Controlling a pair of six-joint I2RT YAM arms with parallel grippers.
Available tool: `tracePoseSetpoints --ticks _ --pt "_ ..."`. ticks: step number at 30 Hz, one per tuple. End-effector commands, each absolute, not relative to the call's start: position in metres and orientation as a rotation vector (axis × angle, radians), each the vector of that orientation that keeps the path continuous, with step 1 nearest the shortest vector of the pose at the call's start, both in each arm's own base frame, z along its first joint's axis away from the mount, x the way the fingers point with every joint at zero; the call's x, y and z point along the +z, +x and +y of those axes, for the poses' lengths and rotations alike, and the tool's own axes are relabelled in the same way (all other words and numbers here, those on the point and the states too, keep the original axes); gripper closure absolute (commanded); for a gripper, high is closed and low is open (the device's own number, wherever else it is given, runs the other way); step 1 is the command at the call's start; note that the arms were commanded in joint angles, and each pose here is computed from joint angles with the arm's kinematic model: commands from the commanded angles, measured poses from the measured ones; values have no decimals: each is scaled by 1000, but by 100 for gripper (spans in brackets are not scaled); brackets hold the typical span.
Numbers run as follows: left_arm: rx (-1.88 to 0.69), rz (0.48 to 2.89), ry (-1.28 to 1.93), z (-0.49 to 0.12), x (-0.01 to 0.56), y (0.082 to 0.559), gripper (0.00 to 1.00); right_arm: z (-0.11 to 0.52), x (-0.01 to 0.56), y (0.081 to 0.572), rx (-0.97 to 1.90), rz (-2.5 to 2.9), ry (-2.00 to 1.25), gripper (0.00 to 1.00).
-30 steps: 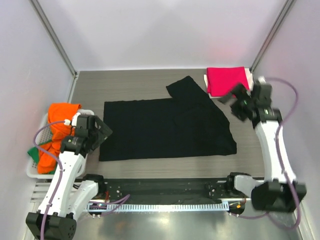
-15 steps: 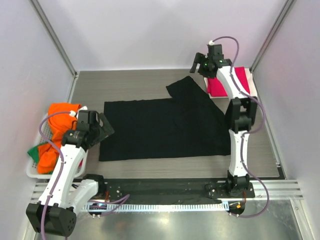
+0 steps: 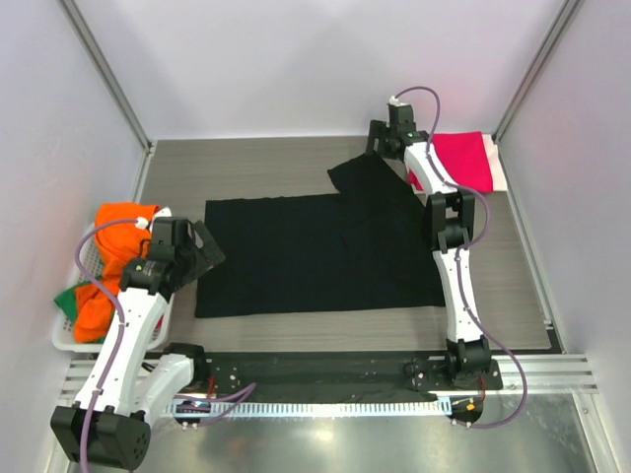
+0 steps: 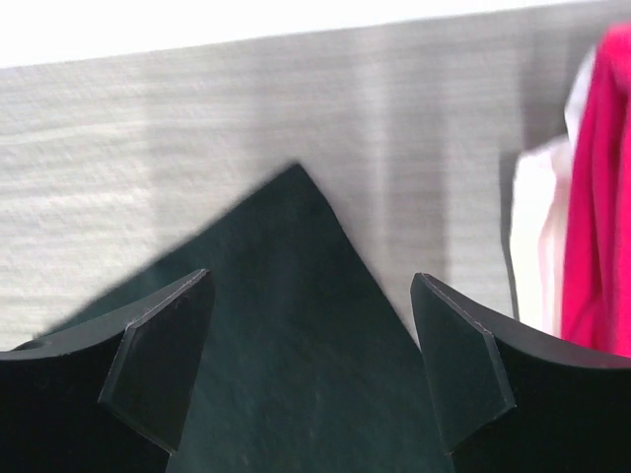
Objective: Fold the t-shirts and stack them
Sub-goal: Fold the tshirt
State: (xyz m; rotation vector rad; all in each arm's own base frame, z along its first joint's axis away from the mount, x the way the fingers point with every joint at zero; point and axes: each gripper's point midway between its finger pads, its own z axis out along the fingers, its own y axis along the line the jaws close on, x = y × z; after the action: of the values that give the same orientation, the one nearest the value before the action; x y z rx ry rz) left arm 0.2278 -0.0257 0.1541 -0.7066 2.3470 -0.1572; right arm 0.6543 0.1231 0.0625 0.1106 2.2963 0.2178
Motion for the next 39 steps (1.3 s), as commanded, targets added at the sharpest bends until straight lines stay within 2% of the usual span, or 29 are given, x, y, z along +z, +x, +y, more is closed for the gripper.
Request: tracePoseSetpoints --ticks 1,8,13,15,16,17,18,20,21,23,27,28,31,32,37,39 --pt "-183 2320 -665 -28 161 234 2 135 102 686 182 2112 69 13" --pt "-188 2310 -661 -28 163 233 2 138 68 697 103 2099 81 14" --pt "-185 2307 -663 -28 163 233 2 150 49 696 144 2122 99 28" --pt "-182 2304 -664 -27 164 232 2 155 42 692 145 2139 87 36" --pt "-182 2304 -664 -27 164 232 3 158 39 690 147 2147 81 43" --pt "-184 2301 -665 -27 164 233 2 160 39 689 145 2149 76 56" --pt "-183 2301 -666 -27 164 233 2 159 35 687 140 2163 84 64" --pt "-177 2302 -666 -26 164 232 2 157 34 685 121 2167 96 74" --pt "-173 2303 -668 -26 164 232 2 154 37 683 109 2168 102 86" --pt "-170 2306 -669 -26 163 232 2 146 45 683 60 2156 109 97" --pt "-165 2308 -677 -26 161 238 3 125 78 679 1 2127 144 99" --pt "-170 2311 -675 -27 160 241 4 121 112 677 4 2084 159 99" --pt "-182 2323 -686 -32 162 258 5 104 137 669 -18 2065 182 99" --pt "-193 2305 -689 -33 173 267 5 100 166 665 -14 2026 193 99" --pt "-148 2379 -680 -40 174 325 6 74 206 642 -32 1999 231 99" --pt "-63 2455 -698 -37 150 347 7 67 211 637 -40 1996 250 99"
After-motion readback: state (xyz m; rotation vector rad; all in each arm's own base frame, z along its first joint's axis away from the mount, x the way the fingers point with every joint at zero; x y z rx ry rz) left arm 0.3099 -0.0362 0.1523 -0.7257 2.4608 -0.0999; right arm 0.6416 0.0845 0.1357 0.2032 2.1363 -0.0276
